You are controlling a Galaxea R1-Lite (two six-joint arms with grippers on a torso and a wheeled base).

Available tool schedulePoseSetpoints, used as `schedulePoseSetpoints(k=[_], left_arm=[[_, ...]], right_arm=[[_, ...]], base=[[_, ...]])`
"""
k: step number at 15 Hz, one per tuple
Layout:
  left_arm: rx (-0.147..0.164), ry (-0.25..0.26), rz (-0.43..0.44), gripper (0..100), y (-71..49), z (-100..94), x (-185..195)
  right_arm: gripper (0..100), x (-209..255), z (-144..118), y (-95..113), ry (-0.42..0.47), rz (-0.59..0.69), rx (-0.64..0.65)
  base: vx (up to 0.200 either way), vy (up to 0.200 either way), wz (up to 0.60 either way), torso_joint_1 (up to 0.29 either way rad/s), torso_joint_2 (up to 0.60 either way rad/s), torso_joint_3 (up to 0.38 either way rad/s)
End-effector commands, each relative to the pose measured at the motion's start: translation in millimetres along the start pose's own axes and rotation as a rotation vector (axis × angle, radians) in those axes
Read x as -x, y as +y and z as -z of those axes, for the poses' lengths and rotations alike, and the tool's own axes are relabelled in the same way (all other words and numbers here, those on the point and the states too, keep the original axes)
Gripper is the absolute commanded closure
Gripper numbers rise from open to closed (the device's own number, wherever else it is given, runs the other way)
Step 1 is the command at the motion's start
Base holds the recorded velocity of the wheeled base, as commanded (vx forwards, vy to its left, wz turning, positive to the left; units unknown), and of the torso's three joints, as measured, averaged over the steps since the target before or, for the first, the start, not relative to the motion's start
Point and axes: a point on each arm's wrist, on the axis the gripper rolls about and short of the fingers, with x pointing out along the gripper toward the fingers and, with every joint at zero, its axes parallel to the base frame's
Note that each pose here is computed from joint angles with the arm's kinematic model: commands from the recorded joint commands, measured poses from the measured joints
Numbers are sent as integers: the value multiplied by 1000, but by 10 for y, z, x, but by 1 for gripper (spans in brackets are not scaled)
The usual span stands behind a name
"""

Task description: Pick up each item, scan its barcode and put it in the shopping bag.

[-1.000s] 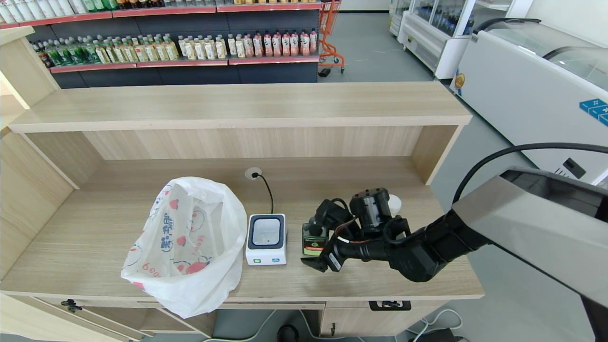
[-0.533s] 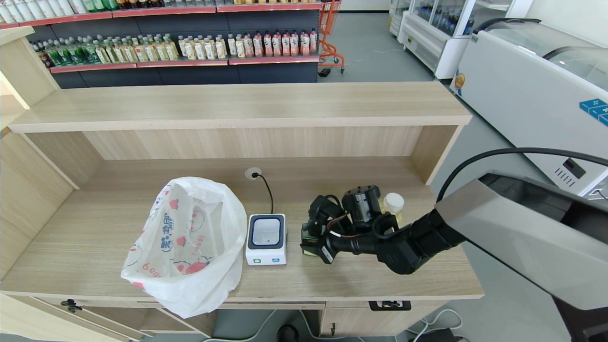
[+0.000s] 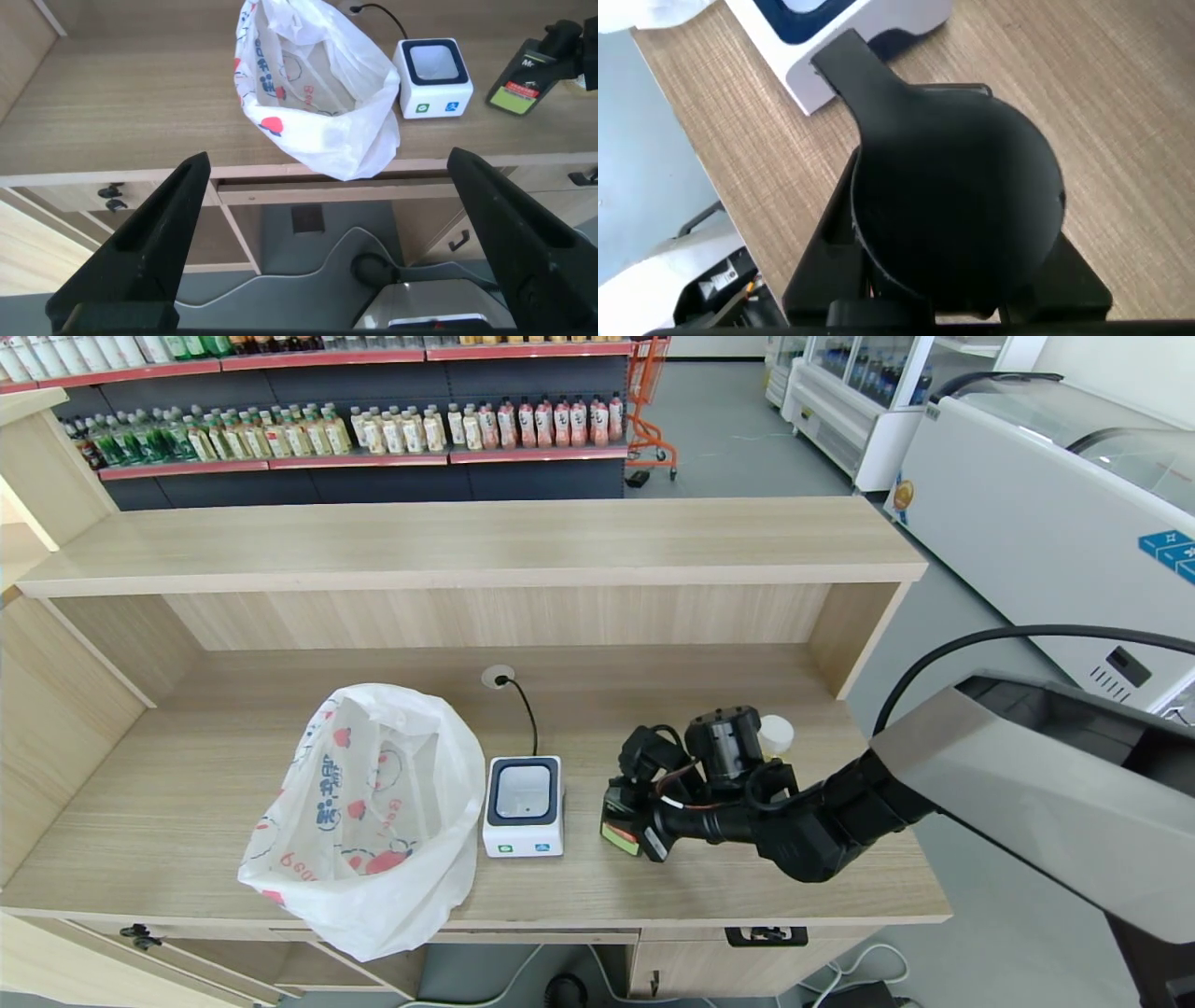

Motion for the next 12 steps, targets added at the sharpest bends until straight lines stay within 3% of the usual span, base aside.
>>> schedulePoseSetpoints(k=[1, 12], left_arm=[[0, 0, 0, 0, 0, 0, 0], [0, 0, 0, 0, 0, 0, 0]], right_arm=[[100, 125, 36, -13, 19, 6, -12], [100, 271, 169, 132, 79, 0, -20]], base=[[0, 0, 0, 0, 0, 0], [0, 0, 0, 0, 0, 0]])
